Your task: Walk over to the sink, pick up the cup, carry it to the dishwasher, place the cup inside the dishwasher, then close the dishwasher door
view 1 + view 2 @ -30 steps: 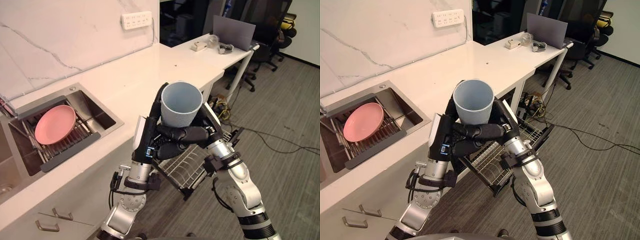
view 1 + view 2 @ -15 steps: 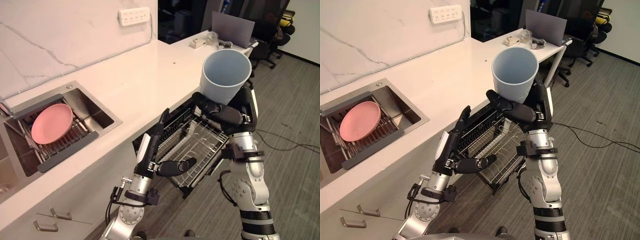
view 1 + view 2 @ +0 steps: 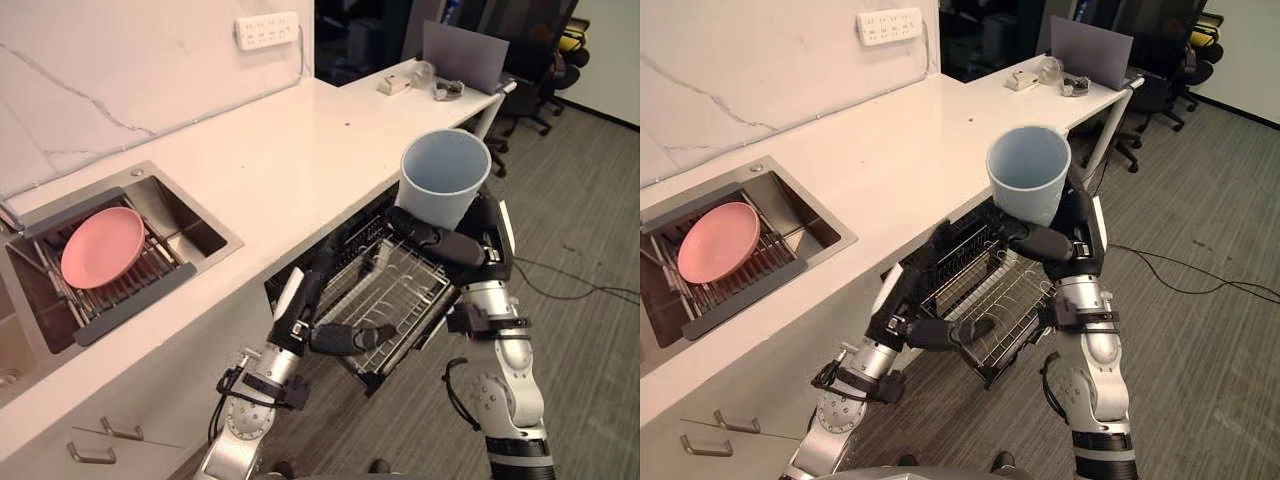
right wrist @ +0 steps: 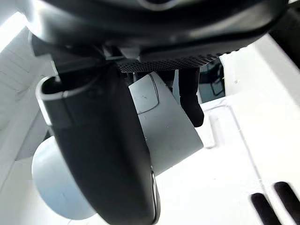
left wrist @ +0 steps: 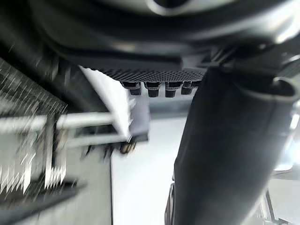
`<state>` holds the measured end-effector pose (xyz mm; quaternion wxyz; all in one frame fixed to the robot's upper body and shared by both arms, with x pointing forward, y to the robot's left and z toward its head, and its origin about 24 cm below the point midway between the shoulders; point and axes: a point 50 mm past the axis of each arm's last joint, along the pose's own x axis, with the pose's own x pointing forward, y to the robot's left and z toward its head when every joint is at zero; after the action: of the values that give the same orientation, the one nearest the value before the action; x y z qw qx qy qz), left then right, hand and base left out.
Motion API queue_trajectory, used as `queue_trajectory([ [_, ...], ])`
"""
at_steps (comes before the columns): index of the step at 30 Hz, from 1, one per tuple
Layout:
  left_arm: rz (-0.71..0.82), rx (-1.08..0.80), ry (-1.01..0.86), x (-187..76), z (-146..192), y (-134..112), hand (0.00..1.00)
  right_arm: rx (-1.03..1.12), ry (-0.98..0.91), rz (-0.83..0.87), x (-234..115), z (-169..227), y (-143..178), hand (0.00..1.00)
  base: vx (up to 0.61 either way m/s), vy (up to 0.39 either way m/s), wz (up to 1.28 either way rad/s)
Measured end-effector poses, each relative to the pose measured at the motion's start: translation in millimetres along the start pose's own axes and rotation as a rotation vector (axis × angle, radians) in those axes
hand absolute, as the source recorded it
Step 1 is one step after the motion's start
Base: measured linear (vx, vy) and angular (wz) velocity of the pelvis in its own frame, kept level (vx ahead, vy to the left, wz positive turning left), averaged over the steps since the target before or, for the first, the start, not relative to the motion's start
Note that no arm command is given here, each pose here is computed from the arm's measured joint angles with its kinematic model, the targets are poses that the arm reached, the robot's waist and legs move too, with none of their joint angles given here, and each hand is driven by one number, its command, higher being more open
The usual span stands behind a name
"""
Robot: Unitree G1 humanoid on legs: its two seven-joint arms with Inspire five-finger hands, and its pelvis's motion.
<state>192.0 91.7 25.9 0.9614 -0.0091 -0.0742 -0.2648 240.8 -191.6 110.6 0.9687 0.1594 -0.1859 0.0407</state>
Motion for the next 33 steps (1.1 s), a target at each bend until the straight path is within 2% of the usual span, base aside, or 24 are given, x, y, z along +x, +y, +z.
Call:
queue_trajectory([
  [6,-0.160,-0.049,0.145,-18.1,-20.4,-6.9,1.00,-0.098,0.051,-0.070,-9.5,2.0,-27.6,0.00,0.00,0.003,-0.03],
  [11,-0.142,-0.098,0.214,-23.0,-30.4,-2.6,1.00,-0.209,0.170,-0.097,-15.5,-2.9,-50.0,0.00,0.00,0.003,0.01],
  [17,0.052,-0.105,0.392,-47.0,-63.2,16.6,1.00,-0.335,0.268,-0.067,-15.1,-3.1,-67.8,0.00,-0.02,0.017,0.03],
  [23,0.233,-0.094,0.428,-64.6,-70.8,34.7,1.00,-0.427,0.355,-0.085,-11.9,-11.4,-78.4,0.00,0.00,0.028,0.11],
  [33,0.353,-0.096,0.447,-73.4,-81.4,48.7,1.00,-0.460,0.414,-0.180,8.4,-20.3,-98.9,0.00,0.01,0.034,0.18],
])
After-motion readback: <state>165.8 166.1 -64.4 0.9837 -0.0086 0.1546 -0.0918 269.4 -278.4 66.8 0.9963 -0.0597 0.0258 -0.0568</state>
